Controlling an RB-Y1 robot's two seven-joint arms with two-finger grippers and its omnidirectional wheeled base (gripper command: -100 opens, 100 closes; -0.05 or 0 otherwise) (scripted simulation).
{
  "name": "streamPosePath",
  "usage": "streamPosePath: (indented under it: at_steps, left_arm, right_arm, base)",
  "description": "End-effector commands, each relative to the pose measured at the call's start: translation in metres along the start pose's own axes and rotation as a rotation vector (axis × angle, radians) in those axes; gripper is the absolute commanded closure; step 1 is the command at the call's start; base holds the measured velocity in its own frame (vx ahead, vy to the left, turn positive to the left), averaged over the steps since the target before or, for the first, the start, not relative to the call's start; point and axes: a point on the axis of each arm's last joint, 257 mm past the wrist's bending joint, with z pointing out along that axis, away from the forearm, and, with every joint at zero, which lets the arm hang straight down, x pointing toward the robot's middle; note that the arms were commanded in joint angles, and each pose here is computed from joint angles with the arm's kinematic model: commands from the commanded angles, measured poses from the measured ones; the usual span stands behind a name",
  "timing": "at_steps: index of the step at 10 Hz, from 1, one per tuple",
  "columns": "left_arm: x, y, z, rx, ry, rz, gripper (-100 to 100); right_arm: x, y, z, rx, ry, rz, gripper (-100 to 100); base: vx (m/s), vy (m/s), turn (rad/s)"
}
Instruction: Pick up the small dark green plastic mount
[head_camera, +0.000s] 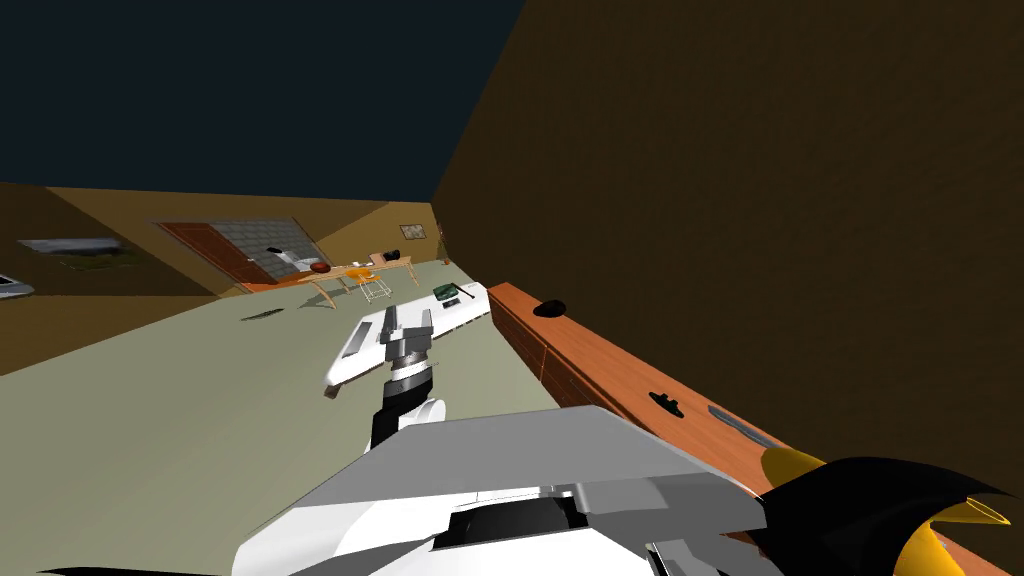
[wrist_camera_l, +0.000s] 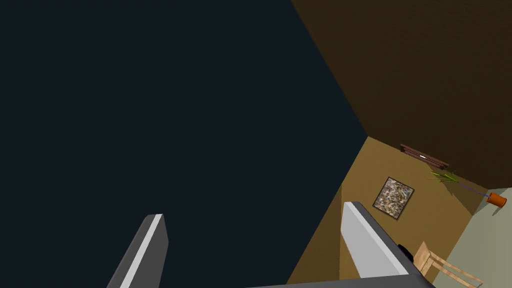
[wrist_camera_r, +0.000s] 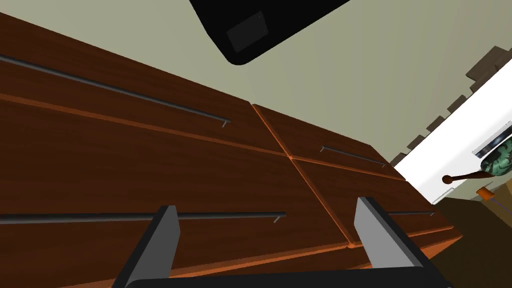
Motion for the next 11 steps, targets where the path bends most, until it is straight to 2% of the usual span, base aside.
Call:
streamPosePath:
  at_steps: [1,3,4,6,8,10,11]
  left_arm:
    - [0.0,0.0,0.0,0.0,0.0,0.0,0]
    - [0.0,0.0,0.0,0.0,0.0,0.0,0]
    - [0.0,0.0,0.0,0.0,0.0,0.0,0]
    - [0.0,0.0,0.0,0.0,0.0,0.0,0]
    - [0.0,0.0,0.0,0.0,0.0,0.0,0]
    - [0.0,0.0,0.0,0.0,0.0,0.0,0]
    - [0.0,0.0,0.0,0.0,0.0,0.0,0]
  right_arm:
    - [0.007,-0.019,-0.004,0.037,0.025,-0.031,-100]
    - [0.024,-0.076,-0.03,0.145,0.114,-0.152,-100]
    - [0.024,-0.08,-0.032,0.154,0.117,-0.152,-100]
    - [0.031,-0.129,-0.06,0.246,0.197,-0.268,-100]
    - [0.031,-0.136,-0.064,0.262,0.202,-0.269,-100]
    - [0.029,-0.185,-0.099,0.358,0.277,-0.379,-100]
    - [0.029,-0.185,-0.099,0.358,0.277,-0.379,-100]
  base:
    - [0.03,-0.032,0.137]
    - [0.062,-0.057,0.258]
    - [0.049,-0.066,0.136]
    - [0.048,-0.048,0.267]
    - [0.029,-0.037,0.042]
    - [0.03,-0.036,0.255]
    - [0.036,-0.055,0.091]
